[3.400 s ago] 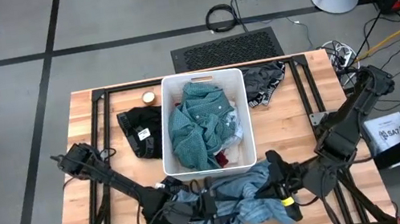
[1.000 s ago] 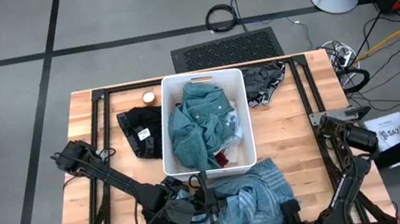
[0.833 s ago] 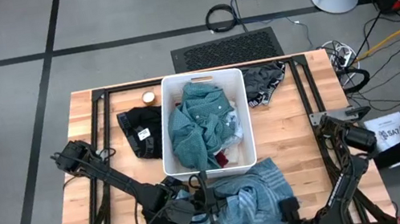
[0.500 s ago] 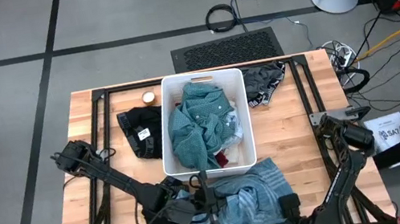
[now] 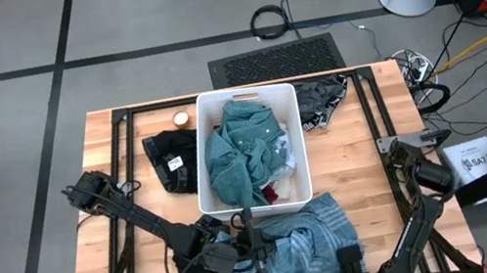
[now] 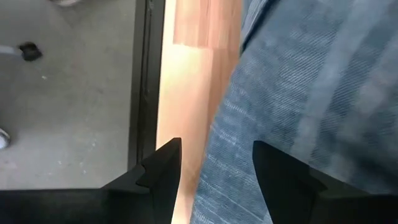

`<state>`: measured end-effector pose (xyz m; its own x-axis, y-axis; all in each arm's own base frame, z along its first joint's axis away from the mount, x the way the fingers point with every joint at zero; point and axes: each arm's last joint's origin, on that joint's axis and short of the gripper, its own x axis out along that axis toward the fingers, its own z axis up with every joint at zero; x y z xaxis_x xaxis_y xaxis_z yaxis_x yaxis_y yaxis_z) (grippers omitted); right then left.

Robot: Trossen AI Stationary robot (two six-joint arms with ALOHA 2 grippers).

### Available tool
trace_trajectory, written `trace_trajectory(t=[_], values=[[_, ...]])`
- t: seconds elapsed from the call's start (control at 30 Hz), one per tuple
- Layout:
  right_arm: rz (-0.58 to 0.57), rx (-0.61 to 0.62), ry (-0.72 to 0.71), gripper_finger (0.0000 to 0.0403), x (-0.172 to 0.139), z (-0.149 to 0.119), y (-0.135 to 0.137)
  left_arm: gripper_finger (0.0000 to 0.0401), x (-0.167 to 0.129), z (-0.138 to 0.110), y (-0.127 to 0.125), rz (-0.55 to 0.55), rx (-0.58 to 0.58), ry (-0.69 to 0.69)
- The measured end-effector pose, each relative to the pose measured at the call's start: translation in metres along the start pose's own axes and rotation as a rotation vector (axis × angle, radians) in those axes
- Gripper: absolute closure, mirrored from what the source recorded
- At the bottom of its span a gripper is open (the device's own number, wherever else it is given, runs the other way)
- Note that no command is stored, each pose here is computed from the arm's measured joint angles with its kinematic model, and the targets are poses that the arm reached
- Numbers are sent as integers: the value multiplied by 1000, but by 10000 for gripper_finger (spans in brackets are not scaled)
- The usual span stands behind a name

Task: Sort clothes
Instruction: Put the blue patterned shirt into the laundry bin

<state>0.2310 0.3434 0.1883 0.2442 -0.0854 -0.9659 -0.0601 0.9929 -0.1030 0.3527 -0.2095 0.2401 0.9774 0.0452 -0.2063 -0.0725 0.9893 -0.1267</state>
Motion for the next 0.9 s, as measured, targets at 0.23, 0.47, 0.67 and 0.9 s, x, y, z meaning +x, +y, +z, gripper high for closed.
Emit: trace_trajectory(t=[0.23,0.47,0.67,0.9], values=[[-98,-18,86,218,26,-6,1,391,0,0,0,0,-5,0],[-186,-59,140,219,48,-4,-5,390,0,0,0,-1,-5,0],[-198,-77,149,278,50,-5,-5,390,0,-1,0,-2,0,7],[-220,-106,170,394,49,-7,-8,390,0,-2,0,-1,8,19]])
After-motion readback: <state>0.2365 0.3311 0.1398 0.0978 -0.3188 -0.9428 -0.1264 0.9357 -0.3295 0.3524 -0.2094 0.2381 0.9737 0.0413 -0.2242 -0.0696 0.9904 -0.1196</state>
